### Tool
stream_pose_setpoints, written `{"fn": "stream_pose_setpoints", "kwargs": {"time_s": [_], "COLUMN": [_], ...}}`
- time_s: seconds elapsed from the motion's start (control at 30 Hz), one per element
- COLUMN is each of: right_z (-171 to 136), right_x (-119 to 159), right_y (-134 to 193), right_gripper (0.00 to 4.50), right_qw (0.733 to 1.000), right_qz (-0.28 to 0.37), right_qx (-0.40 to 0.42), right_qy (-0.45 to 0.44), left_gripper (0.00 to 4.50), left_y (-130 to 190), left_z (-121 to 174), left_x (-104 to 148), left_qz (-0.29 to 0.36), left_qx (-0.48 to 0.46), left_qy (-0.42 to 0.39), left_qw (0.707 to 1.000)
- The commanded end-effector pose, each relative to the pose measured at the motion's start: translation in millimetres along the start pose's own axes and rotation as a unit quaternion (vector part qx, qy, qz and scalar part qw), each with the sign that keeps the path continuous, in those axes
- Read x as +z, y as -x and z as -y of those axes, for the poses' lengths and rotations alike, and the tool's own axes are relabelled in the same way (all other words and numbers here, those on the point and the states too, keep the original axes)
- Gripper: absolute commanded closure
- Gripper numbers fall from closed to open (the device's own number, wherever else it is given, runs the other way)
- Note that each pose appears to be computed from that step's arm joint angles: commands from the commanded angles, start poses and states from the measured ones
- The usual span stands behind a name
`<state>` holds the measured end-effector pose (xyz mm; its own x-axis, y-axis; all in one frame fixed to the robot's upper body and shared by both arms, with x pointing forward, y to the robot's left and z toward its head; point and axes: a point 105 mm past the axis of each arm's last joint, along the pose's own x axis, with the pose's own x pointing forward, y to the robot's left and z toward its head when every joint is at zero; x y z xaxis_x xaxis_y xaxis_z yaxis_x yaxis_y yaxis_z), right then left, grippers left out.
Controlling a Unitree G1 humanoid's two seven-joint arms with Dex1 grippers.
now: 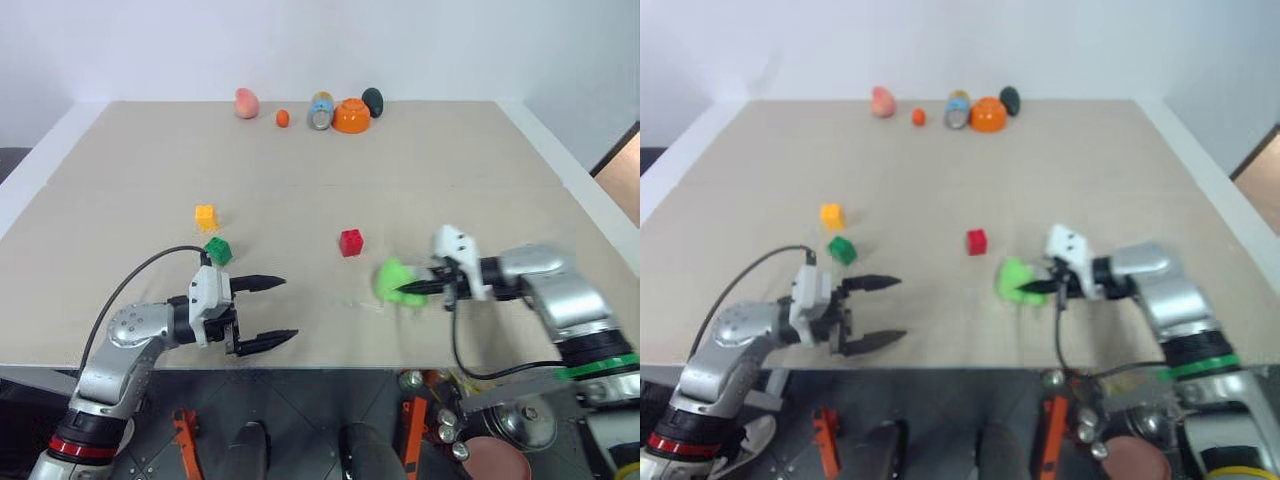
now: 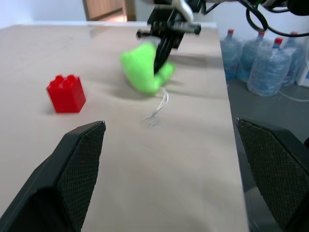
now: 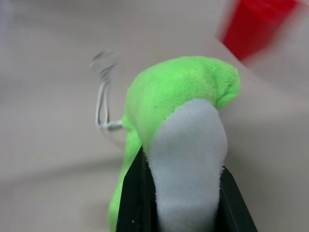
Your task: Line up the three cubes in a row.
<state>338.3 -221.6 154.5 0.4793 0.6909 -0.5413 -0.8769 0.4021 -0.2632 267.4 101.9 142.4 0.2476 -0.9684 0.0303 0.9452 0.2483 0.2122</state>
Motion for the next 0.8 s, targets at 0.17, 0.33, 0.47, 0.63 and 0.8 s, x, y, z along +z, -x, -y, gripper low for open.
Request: {"fn": "stream_pose_setpoints", "kwargs": {"time_s": [0.17,0.33,0.47,0.63,0.8], "right_z": [98.5,115.8,128.4,139.1,144.5], "right_x": [-9.8,-21.6,-26.4,-13.6,7.4], "right_y": [58.1,41.5,42.0,47.7,47.9], "right_gripper": [4.49,4.49,2.91,1.18,0.04], "right_qw": [0.943,0.906,0.871,0.849,0.842], "right_qz": [-0.017,-0.016,0.0,0.036,0.088], "right_qx": [-0.333,-0.421,-0.486,-0.52,-0.523], "right_qy": [-0.014,-0.038,-0.074,-0.087,-0.092], "left_gripper": [0.0,0.0,0.0,0.0,0.0], "left_y": [-13.3,-17.9,-17.3,-15.4,-16.5], "left_z": [-2.6,-3.4,-6.5,-5.5,-3.0], "left_x": [4.4,4.1,6.6,6.5,6.6], "left_qz": [0.02,0.02,0.021,0.021,0.024], "left_qx": [-0.006,-0.015,-0.012,-0.005,-0.003], "left_qy": [-0.015,-0.017,-0.02,-0.016,-0.01], "left_qw": [1.0,1.0,1.0,1.0,1.0]}}
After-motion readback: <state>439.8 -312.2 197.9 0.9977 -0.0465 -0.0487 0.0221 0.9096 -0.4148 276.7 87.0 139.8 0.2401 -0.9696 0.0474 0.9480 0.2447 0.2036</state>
